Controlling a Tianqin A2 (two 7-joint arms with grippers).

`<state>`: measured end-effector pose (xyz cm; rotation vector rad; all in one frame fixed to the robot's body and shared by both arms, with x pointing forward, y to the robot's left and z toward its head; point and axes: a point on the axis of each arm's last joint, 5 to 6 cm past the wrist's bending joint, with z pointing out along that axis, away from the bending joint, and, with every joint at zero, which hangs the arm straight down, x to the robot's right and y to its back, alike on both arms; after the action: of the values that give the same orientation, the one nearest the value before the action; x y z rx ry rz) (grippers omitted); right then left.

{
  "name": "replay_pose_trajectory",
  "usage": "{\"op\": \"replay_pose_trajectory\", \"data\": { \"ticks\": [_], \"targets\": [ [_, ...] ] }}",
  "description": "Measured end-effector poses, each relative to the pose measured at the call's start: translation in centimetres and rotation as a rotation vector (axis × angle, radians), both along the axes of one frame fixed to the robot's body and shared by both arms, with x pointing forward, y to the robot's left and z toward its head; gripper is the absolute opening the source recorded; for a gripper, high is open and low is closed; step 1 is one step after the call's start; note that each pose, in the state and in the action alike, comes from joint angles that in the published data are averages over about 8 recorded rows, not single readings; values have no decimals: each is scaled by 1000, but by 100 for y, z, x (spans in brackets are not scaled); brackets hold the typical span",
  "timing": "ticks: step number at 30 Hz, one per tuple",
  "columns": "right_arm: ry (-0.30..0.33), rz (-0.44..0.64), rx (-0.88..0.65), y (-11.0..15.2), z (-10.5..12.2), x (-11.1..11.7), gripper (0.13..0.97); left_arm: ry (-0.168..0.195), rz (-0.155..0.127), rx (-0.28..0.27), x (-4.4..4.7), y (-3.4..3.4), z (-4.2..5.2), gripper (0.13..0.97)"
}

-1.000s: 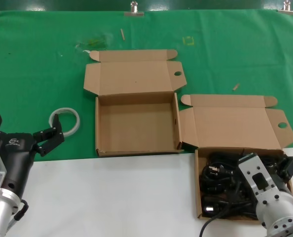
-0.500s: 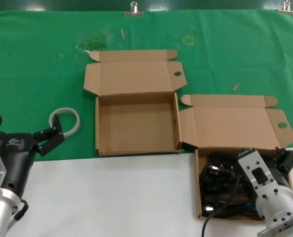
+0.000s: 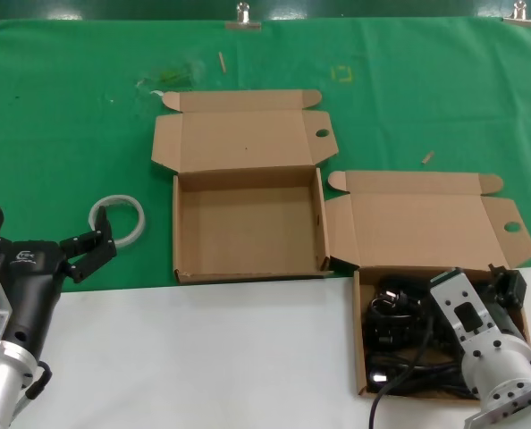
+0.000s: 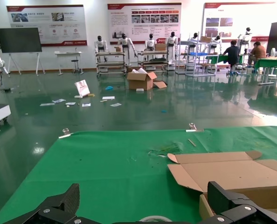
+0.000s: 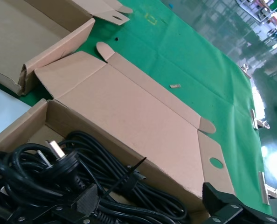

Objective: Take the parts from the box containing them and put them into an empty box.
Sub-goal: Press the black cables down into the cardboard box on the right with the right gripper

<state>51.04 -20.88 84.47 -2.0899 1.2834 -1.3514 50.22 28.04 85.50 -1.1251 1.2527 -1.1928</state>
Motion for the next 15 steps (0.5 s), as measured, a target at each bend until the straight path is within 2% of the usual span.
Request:
{"op": "replay_pose_trajectory", "data": {
  "ticks": [4, 8, 15],
  "targets": [
    [-3, 2, 8, 2, -24, 3, 767, 0, 0, 0, 0, 0, 0, 965],
    [-7, 4, 16, 5, -36, 2, 767, 0, 0, 0, 0, 0, 0, 965],
    [-13, 2, 30, 10, -44, -15, 598, 0, 0, 0, 0, 0, 0, 965]
  ]
}}
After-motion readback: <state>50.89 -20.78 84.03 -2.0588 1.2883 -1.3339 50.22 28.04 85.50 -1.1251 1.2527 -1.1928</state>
